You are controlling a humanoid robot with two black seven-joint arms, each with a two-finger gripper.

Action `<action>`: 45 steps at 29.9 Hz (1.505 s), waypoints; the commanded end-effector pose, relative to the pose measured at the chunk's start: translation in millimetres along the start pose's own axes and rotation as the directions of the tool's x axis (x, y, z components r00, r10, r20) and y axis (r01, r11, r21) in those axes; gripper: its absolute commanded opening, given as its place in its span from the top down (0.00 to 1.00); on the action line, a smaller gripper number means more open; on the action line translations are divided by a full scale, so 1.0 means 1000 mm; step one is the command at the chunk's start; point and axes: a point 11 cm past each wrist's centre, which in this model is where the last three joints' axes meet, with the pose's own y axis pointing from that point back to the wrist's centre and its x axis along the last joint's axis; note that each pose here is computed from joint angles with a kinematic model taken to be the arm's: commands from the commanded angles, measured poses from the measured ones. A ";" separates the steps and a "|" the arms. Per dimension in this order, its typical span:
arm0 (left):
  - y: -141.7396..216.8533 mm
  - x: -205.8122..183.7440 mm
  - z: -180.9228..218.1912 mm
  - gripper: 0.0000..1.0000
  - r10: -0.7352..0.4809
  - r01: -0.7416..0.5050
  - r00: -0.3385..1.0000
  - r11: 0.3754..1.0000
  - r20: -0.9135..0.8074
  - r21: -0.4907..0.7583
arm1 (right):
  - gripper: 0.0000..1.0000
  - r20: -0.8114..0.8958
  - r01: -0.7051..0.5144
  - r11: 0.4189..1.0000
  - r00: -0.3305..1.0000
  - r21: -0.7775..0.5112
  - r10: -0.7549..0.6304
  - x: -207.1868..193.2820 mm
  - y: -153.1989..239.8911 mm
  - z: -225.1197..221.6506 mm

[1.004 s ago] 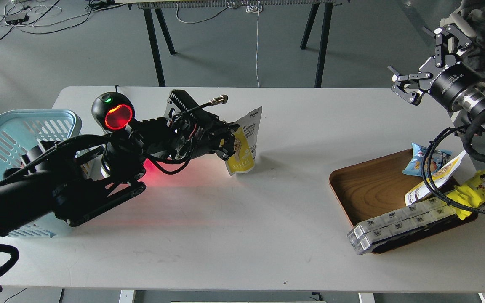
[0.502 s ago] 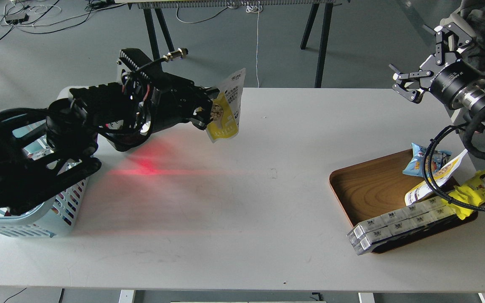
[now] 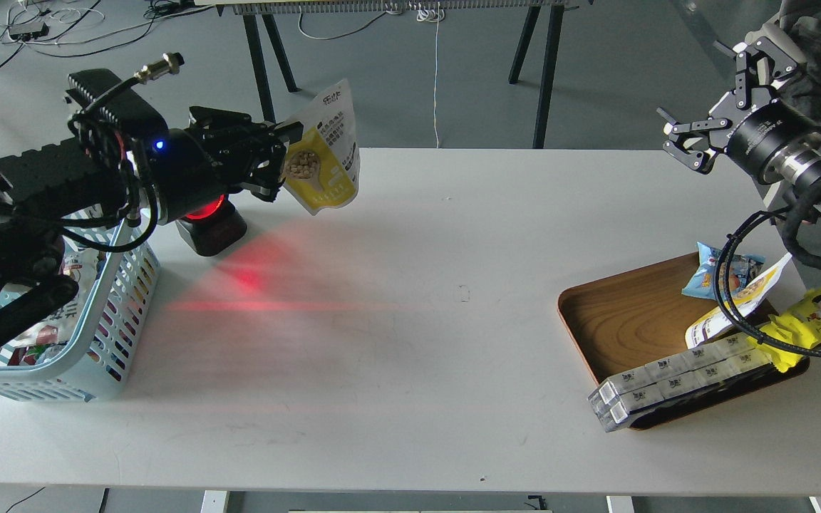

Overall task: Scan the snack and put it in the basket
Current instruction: 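Lift the packet with the left gripper and move it over the basket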

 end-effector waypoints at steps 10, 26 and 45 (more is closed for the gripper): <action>0.018 -0.021 0.016 1.00 -0.057 0.061 0.991 0.998 0.118 -0.034 | 0.02 -0.016 -0.008 1.000 1.000 -0.008 0.007 0.002 0.001 0.001; 0.033 -0.036 -0.003 1.00 -0.169 0.166 0.965 0.986 0.200 0.033 | 0.02 -0.027 -0.010 1.000 1.000 -0.014 0.010 0.003 0.001 0.003; 0.043 -0.041 -0.015 1.00 -0.277 0.267 0.931 0.961 0.238 0.074 | 0.02 -0.028 -0.013 1.000 1.000 -0.014 0.013 0.003 0.001 0.003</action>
